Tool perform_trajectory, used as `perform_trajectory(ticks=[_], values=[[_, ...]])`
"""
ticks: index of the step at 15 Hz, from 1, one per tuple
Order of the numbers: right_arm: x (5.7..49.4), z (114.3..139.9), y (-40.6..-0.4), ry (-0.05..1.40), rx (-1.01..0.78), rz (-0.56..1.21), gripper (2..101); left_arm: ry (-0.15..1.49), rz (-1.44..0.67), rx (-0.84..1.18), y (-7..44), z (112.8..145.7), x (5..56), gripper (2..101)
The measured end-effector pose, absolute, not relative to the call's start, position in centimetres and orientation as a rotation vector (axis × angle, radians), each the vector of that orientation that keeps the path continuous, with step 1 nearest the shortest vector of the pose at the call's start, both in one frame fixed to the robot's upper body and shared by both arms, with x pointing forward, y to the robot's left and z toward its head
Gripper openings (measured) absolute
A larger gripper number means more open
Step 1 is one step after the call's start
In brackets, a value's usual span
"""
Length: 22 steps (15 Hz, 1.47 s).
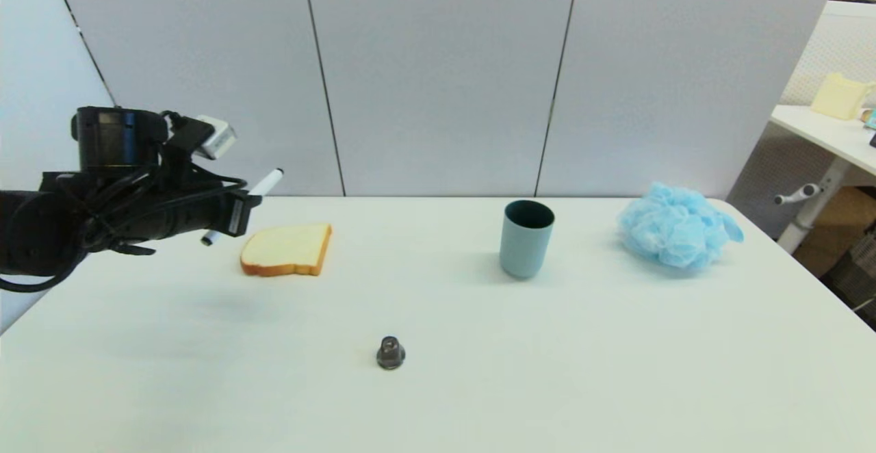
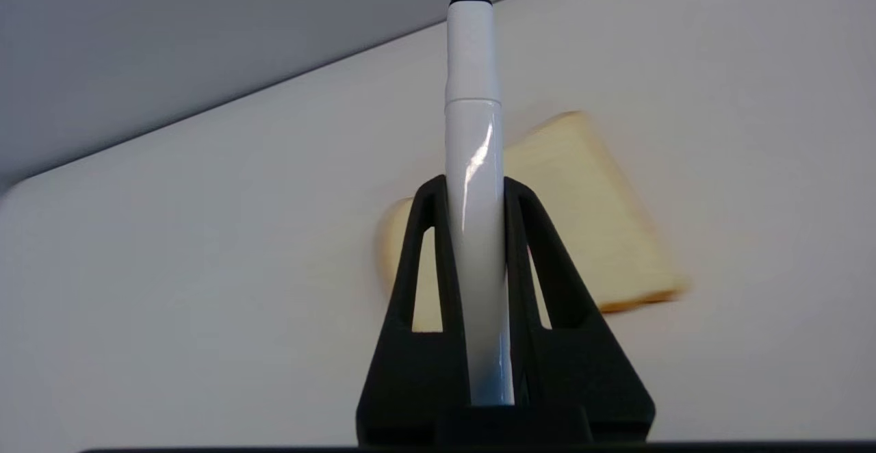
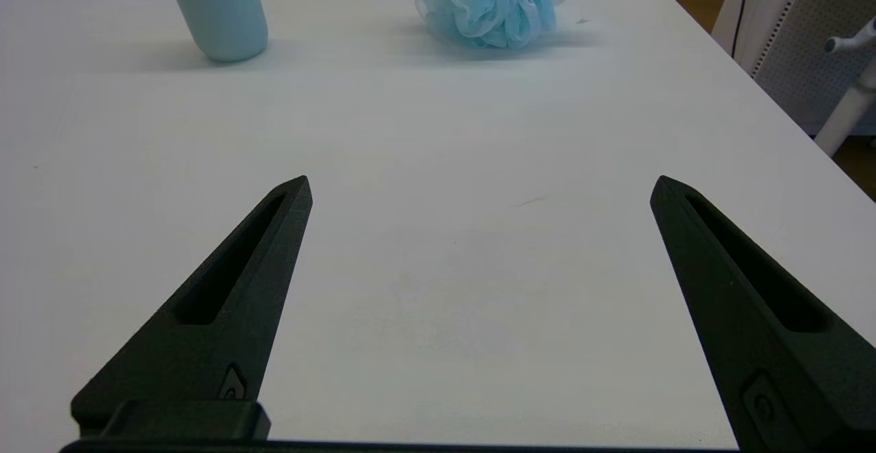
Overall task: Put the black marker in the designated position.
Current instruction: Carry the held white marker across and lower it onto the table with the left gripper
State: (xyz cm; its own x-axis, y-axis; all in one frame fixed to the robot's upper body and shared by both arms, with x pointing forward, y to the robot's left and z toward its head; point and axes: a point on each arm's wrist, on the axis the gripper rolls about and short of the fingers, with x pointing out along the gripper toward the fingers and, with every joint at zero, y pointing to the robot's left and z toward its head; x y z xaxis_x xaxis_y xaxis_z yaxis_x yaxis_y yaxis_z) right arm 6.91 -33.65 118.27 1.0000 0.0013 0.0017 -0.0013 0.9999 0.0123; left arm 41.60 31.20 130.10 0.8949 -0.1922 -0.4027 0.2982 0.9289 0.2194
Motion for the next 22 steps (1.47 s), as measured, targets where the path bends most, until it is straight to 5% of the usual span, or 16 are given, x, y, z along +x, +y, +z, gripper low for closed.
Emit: perform_trajectory(ticks=[8, 14, 22], values=[[6.9, 118.3, -33.6, -0.001, 0.012, 0.001, 98.0, 0.486, -0.308, 0.561, 37.9, 130.2, 47.5, 12.8], [6.9, 118.3, -33.6, -0.002, 0.012, 0.001, 98.0, 0.297, -0.654, 0.727, 37.9, 128.7, 52.0, 12.8], [6.9, 118.3, -33.6, -0.002, 0.012, 0.001, 98.0, 0.222, -1.114, 0.704, 36.6, 125.0, 54.5, 12.8]])
